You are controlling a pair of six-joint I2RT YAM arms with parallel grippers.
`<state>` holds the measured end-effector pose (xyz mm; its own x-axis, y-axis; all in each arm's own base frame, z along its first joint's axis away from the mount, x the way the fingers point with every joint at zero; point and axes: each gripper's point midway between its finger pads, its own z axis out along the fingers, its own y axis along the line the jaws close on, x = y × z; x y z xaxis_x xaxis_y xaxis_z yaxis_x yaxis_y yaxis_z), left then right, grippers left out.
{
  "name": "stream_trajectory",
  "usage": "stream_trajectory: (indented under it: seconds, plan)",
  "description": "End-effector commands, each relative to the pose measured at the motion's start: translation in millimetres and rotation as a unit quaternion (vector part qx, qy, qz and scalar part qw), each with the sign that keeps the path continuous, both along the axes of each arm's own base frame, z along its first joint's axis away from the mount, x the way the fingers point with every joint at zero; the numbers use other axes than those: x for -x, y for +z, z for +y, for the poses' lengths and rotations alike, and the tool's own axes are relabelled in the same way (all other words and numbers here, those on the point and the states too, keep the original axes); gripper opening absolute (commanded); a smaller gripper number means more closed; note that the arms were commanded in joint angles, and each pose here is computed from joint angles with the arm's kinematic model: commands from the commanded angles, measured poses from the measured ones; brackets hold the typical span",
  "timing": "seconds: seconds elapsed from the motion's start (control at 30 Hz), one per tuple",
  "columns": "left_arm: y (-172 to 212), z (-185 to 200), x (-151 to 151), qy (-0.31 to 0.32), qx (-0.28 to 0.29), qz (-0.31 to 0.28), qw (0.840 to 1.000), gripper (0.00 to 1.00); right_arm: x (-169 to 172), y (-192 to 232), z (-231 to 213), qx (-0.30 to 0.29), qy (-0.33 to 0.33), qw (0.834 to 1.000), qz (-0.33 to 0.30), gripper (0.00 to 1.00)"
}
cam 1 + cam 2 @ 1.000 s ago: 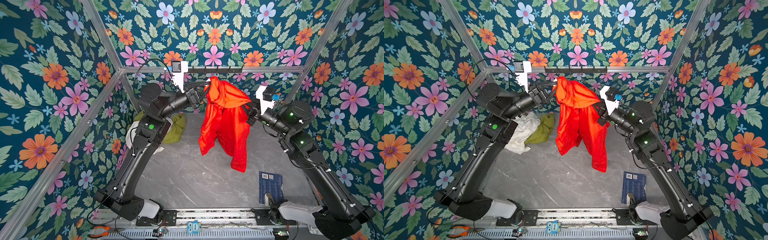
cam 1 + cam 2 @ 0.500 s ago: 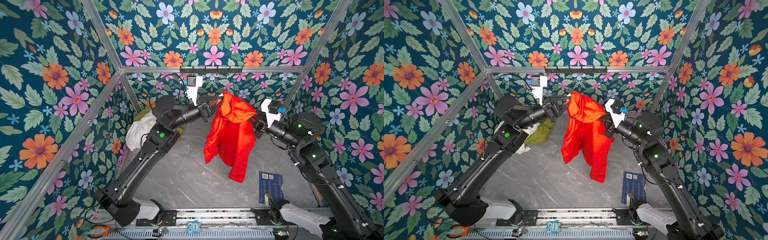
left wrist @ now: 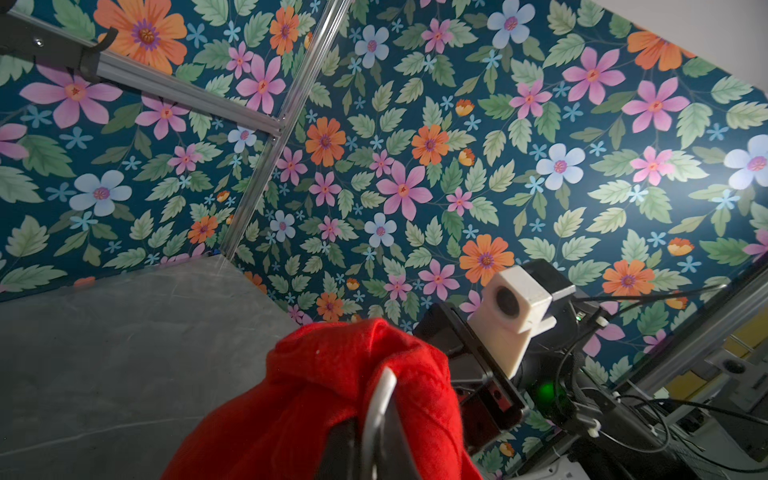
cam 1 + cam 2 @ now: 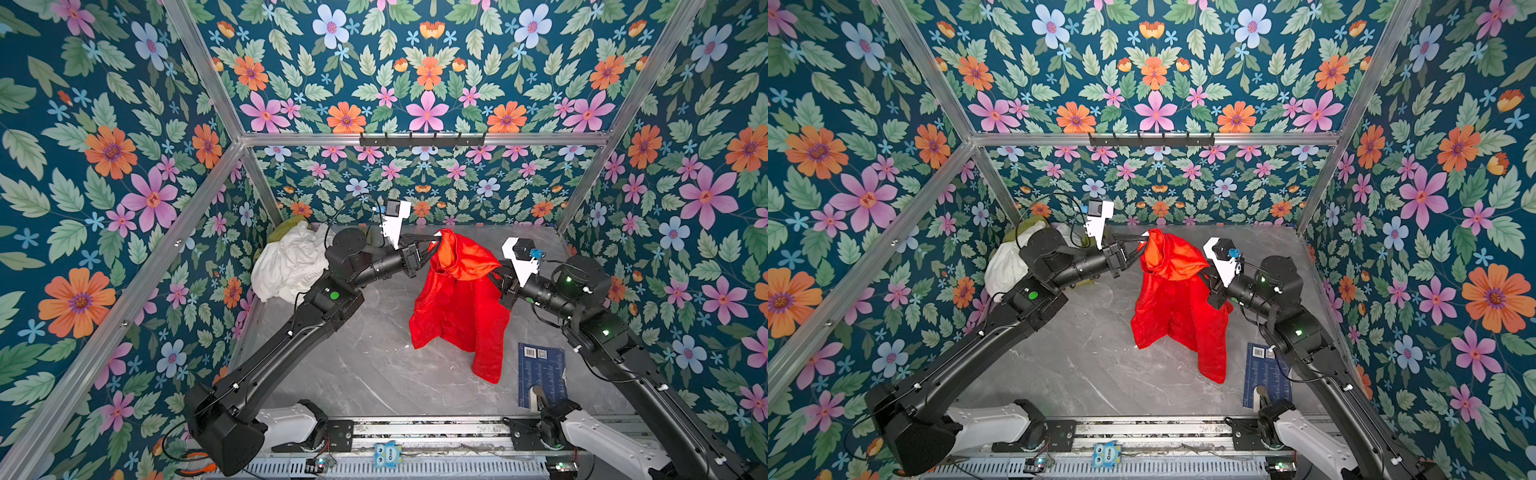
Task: Pick out a specific cloth from the pile
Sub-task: 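Lower the red shirt onto the open table with both grippers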
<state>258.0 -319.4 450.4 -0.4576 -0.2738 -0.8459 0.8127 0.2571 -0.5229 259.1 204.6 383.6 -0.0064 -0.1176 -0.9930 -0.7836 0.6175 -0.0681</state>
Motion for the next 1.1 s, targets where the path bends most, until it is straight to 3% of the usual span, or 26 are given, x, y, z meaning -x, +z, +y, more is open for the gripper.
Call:
stream_trajectory:
  seconds: [0.0,0.27,0.5,0.83,1.07]
  plan:
    - [-17,9,-7,0.034,-0.032,-0.013,0.999,0.00,-7,-1,2,-0.024,-0.005,1.000,-0.009,0.00]
    - [-89,19,-20,0.061,-0.099,0.038,0.992,0.00,-22,-49,18,-0.034,0.014,0.998,0.058,0.00]
    - [-133,21,-15,0.055,-0.129,0.074,0.987,0.00,-11,-100,15,-0.019,0.008,0.990,0.137,0.00]
    - [-202,30,-3,0.054,-0.143,0.153,0.976,0.00,18,-176,11,-0.008,-0.007,0.961,0.275,0.00]
    - [-241,37,1,0.064,-0.159,0.197,0.965,0.00,27,-208,3,-0.011,-0.041,0.942,0.334,0.00]
